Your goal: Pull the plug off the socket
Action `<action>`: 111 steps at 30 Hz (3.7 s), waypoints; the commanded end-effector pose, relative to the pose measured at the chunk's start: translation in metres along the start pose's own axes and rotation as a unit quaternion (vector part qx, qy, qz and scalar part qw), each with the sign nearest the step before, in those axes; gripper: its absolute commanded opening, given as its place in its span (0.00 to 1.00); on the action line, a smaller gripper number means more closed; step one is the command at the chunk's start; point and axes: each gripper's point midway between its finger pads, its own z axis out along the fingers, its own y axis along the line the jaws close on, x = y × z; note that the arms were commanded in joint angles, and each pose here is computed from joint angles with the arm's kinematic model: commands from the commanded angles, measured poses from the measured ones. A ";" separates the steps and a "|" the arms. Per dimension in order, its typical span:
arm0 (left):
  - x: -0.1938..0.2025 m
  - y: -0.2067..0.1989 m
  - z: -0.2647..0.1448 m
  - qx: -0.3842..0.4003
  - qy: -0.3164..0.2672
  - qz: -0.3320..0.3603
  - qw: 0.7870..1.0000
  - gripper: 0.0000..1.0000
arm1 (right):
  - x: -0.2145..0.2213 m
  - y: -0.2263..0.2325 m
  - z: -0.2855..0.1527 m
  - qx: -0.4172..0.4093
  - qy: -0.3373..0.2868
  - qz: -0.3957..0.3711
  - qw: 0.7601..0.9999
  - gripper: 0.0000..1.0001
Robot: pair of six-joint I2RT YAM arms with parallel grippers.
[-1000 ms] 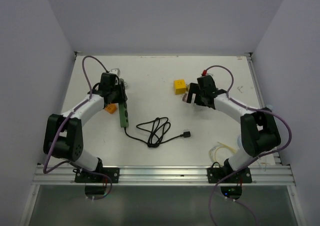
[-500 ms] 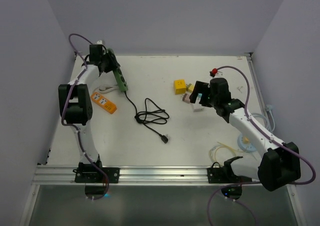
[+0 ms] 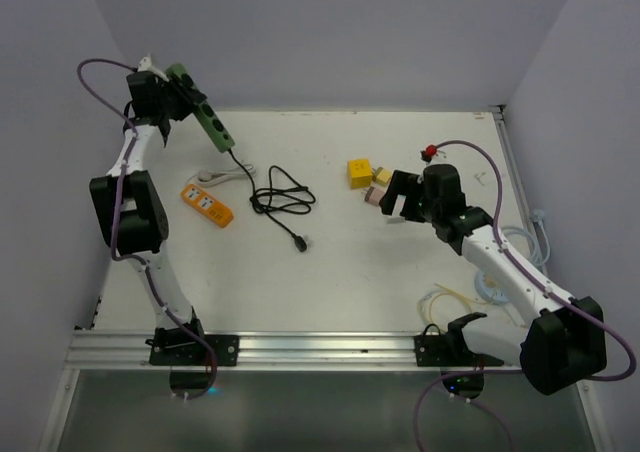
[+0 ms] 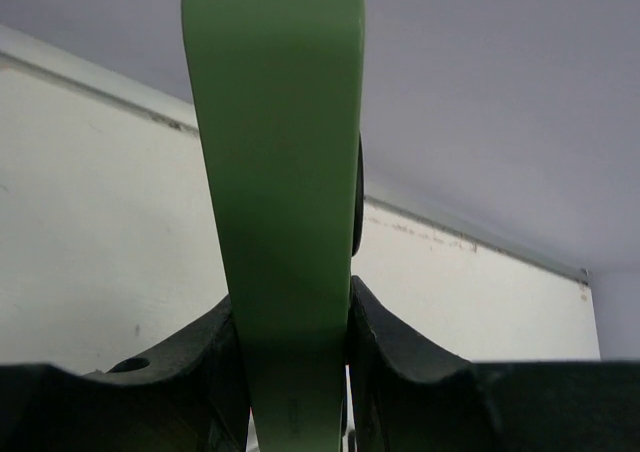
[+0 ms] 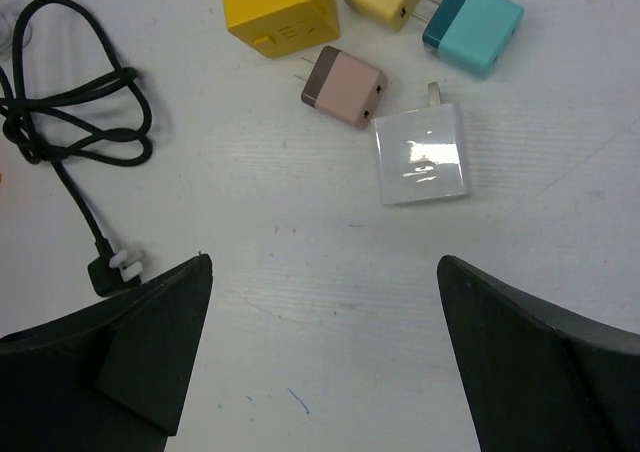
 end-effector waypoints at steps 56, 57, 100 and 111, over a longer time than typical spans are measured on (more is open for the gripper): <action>0.441 -0.173 -0.197 0.118 0.257 0.516 0.809 0.75 | 0.014 -0.089 -0.057 0.226 -0.054 0.099 0.968 0.99; 0.448 -0.163 -0.191 0.103 0.264 0.522 0.805 0.70 | 0.013 -0.089 -0.058 0.224 -0.057 0.101 0.968 0.99; 0.218 -0.047 -0.115 -0.126 0.181 0.241 0.945 0.84 | 0.062 -0.205 -0.110 0.479 0.009 0.192 0.856 0.99; 0.218 -0.082 -0.179 -0.018 0.183 0.225 0.957 0.85 | 0.037 -0.211 -0.128 0.504 -0.024 0.197 0.840 0.98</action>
